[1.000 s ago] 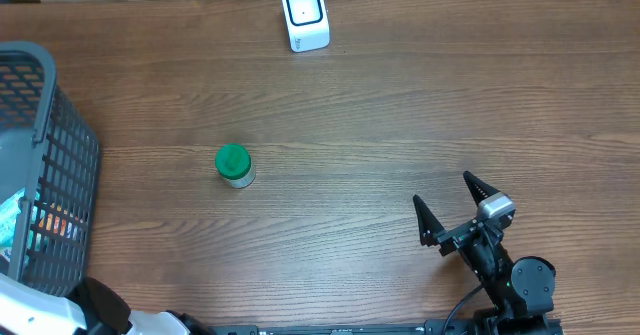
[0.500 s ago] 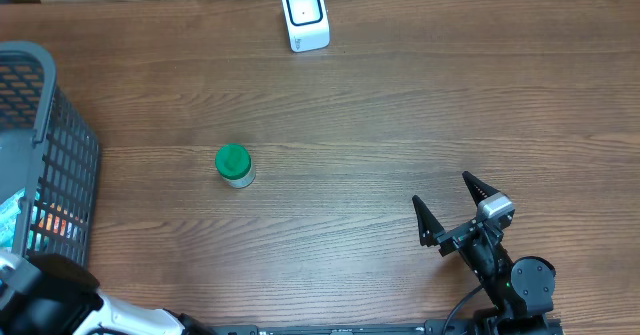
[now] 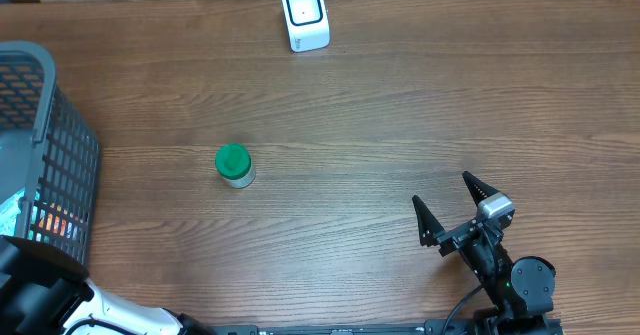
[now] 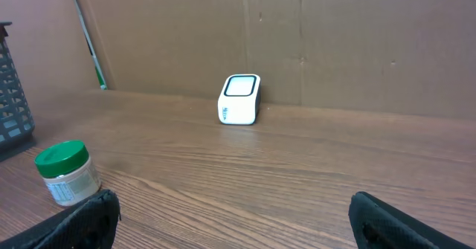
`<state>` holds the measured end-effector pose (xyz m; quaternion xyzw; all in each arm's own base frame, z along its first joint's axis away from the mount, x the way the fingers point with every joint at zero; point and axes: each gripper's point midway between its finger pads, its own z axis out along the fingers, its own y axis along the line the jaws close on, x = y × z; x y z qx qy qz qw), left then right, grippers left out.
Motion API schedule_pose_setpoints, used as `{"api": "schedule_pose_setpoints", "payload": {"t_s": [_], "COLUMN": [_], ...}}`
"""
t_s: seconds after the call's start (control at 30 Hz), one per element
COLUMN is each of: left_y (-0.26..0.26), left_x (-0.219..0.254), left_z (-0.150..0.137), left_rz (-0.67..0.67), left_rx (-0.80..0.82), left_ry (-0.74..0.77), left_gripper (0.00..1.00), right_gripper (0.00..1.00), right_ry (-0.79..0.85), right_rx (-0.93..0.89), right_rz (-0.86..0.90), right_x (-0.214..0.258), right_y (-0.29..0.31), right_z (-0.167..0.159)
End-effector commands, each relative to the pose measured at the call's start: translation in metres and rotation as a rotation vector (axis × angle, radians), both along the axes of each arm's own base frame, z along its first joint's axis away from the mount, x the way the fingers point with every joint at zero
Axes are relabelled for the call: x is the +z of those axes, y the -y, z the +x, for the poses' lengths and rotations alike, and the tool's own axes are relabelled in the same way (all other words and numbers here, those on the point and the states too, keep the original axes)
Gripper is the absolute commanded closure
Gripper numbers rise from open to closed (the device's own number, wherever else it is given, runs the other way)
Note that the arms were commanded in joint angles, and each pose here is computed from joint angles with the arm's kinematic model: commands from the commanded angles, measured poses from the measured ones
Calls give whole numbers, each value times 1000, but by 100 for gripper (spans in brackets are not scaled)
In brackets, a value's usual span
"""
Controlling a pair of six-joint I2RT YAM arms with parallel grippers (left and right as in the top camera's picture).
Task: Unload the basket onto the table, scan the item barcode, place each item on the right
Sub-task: 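Release the jar and move the left gripper back into the basket, then grasp the small orange Kleenex tissue pack with the left gripper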
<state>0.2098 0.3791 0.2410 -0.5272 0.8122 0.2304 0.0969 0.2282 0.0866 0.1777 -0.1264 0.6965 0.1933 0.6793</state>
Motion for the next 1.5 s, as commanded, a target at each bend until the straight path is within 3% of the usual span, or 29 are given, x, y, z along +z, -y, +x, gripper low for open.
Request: {"api": "schedule_pose_setpoints", "payload": {"t_s": [0.0,0.13,0.17,0.2,0.67,1.23,1.47], "left_y": [1,8,6,4,-29,-45,-47], "left_x": [-8,-20,-22,-23,-31,-108,-121], "left_z": [19,38,36,33,4,4,8], "left_rz": [-60,-139,-140,-134,-93,-237,-257], "left_rx": [-197,-372,-379,-384,-385,-375,-380], "left_ry": [32,84,73,54,-42,-120,-120], "left_gripper": [21,21,4,0,0,10,22], "right_gripper": [0,0,0,0,0,0,0], "right_ry": [3,3,3,3,2,3,3], "right_rx": [9,9,9,9,9,9,9], "right_rz": [7,7,7,7,7,7,7], "right_x": [-1,-1,-1,-1,-1,-1,-1], "right_y": [-2,-2,-2,-2,-2,-2,-2], "right_z": [-1,-1,-1,-1,-1,-1,-1]}}
